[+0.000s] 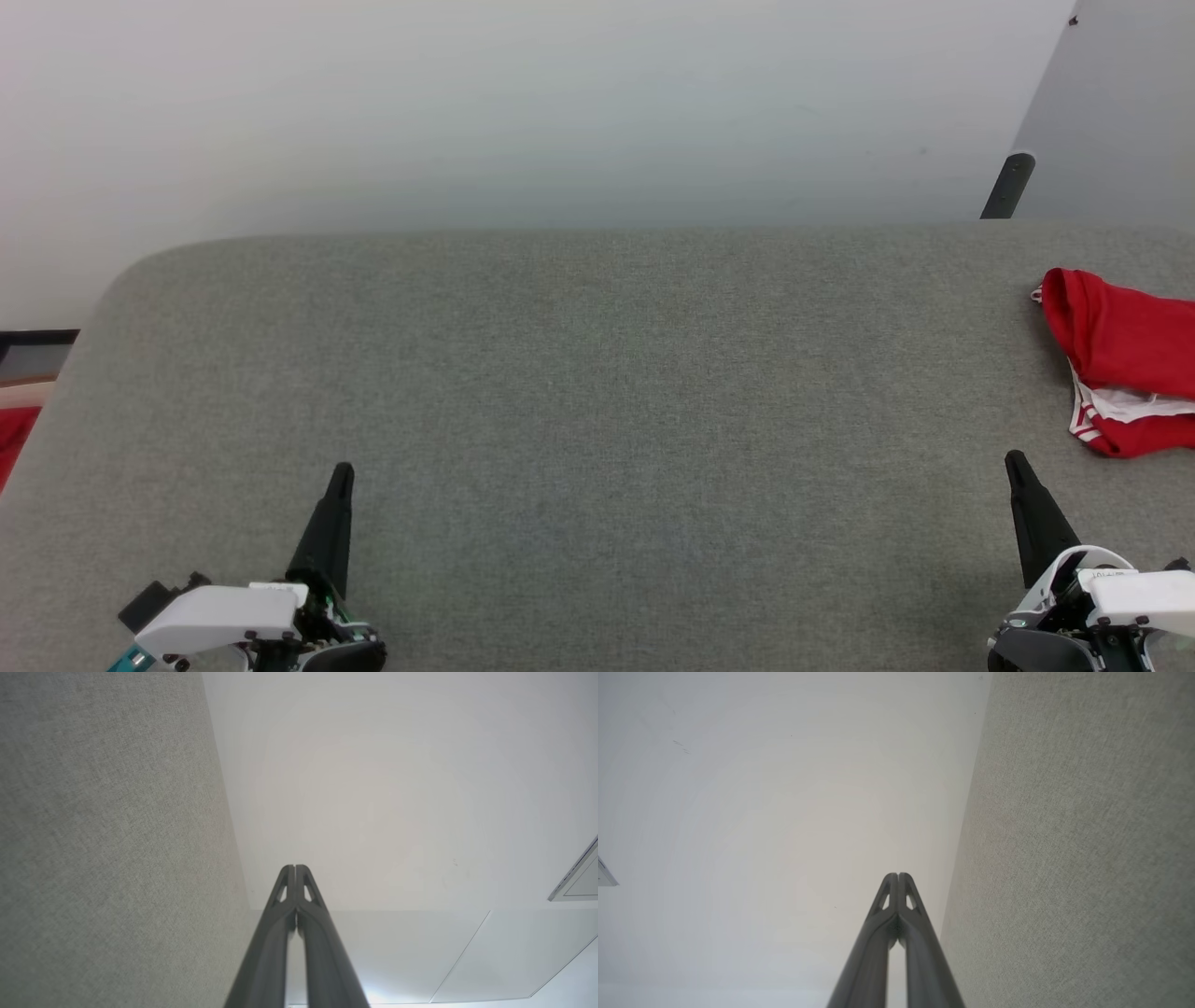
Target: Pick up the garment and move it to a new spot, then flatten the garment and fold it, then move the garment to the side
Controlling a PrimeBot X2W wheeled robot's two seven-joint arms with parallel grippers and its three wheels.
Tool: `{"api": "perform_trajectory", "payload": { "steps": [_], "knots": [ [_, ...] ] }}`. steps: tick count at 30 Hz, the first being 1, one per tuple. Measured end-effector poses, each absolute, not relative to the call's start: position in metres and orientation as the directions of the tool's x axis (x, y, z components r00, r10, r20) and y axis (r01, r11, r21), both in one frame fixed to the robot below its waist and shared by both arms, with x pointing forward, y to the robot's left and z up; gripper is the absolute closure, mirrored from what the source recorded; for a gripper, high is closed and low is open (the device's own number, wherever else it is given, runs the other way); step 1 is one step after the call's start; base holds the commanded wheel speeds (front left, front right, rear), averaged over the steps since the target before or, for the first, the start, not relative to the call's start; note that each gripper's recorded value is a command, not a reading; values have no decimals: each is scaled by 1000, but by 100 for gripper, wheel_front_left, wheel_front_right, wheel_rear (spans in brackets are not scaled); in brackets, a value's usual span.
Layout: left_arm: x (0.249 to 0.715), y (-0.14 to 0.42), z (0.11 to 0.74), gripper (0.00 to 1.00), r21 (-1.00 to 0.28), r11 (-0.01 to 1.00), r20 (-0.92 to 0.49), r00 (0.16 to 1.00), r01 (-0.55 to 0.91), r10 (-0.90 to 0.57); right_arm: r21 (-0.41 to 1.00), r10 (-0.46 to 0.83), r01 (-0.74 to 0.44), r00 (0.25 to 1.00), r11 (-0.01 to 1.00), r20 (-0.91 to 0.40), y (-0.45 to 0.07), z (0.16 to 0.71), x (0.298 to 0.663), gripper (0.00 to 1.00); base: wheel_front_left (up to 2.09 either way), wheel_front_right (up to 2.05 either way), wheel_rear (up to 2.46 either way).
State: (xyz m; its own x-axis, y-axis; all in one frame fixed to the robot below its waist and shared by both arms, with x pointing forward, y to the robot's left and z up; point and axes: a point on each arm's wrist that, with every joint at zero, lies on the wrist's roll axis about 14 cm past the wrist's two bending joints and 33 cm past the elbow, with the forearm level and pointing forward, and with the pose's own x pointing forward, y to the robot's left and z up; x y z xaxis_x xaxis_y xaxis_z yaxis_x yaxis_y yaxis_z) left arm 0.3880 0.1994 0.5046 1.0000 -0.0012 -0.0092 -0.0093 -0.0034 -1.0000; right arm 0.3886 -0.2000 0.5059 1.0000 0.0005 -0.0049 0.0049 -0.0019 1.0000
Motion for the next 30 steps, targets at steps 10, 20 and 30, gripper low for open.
{"api": "perform_trajectory", "payload": {
  "steps": [10,20,30],
  "knots": [
    [388,199,505,100,-1000,-3,-9,1000,-9,-1,1000,0,5,1000,-2,-5,-200,506,389,100,0,0,0],
    [388,199,505,100,-1000,-4,-9,1000,-9,-1,1000,0,5,1000,-2,-5,-200,506,389,100,0,0,0],
    [388,199,505,100,-1000,-4,-9,1000,-9,-1,1000,0,5,1000,-2,-5,-200,506,389,100,0,0,0]
  ]
}}
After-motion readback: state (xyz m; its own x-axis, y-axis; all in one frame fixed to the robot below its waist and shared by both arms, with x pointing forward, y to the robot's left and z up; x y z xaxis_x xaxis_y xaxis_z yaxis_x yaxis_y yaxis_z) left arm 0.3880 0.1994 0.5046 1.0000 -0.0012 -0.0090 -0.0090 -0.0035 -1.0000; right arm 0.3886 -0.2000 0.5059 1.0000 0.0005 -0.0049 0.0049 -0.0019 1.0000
